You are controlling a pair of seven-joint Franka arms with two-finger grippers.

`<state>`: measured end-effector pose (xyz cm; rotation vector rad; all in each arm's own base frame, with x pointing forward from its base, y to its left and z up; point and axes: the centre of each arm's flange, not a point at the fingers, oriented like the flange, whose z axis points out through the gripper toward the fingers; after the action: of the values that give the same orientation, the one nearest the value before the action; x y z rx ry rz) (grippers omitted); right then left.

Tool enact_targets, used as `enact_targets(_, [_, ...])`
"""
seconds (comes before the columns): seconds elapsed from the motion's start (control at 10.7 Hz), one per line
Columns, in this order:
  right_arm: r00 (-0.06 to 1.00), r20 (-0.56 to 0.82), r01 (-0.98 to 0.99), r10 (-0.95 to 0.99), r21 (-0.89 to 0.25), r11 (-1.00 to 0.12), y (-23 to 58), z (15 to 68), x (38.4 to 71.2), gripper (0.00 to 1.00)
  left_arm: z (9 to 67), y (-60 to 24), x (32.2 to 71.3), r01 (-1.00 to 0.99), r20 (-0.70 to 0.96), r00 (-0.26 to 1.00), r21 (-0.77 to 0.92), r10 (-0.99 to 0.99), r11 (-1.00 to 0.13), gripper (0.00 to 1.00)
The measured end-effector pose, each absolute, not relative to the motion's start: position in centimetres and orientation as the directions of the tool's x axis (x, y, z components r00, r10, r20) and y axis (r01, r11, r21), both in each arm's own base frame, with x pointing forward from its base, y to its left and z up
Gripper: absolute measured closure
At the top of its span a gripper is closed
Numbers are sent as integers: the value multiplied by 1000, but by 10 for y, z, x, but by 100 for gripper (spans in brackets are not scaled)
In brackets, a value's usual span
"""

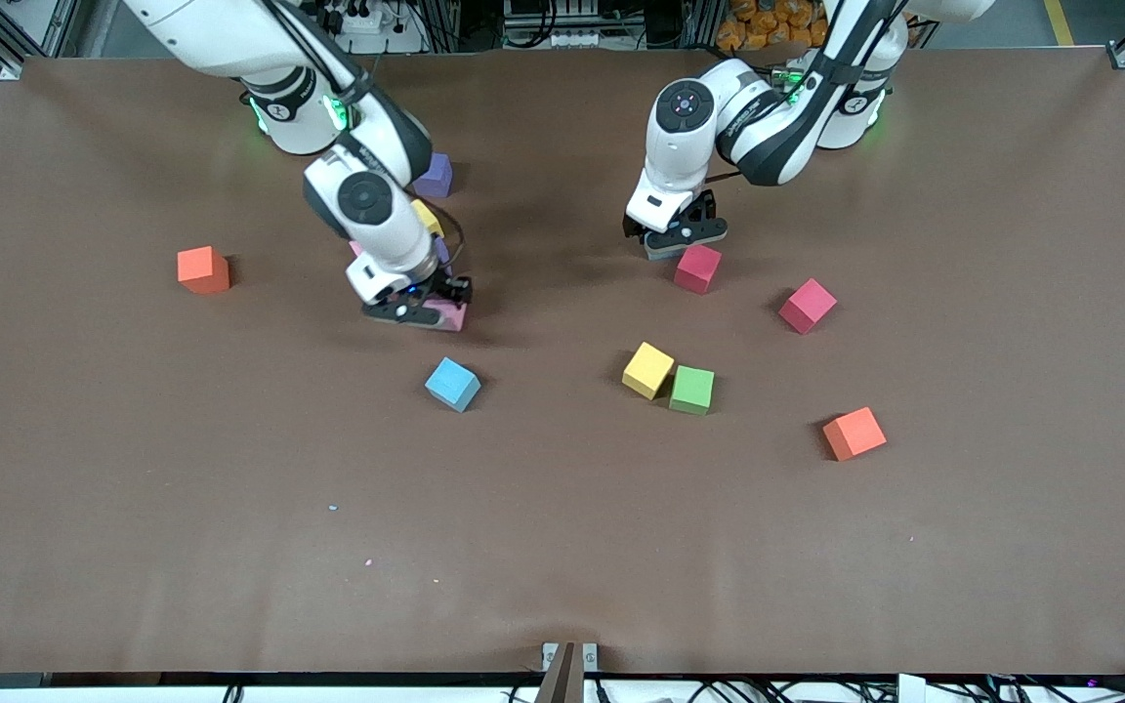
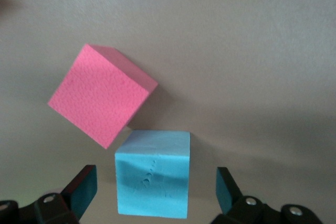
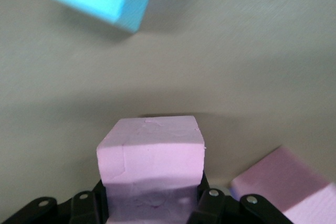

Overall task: Arrange 11 blocks into digit 3
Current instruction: 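Place the pink and cyan blocks side by side with both grippers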

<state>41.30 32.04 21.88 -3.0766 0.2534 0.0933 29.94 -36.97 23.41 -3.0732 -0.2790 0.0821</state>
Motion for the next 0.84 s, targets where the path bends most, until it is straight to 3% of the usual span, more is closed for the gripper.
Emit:
enact_targets(0.56, [983, -134, -130, -125, -22, -991, 420, 237, 304, 39, 215, -366, 286, 167, -62, 983, -52, 170, -985, 0])
enact_targets(0.84, [983, -155, -99, -99, 7, -995, 427, 227, 271, 39, 210, -367, 285, 176, -66, 982, -44, 178, -983, 0])
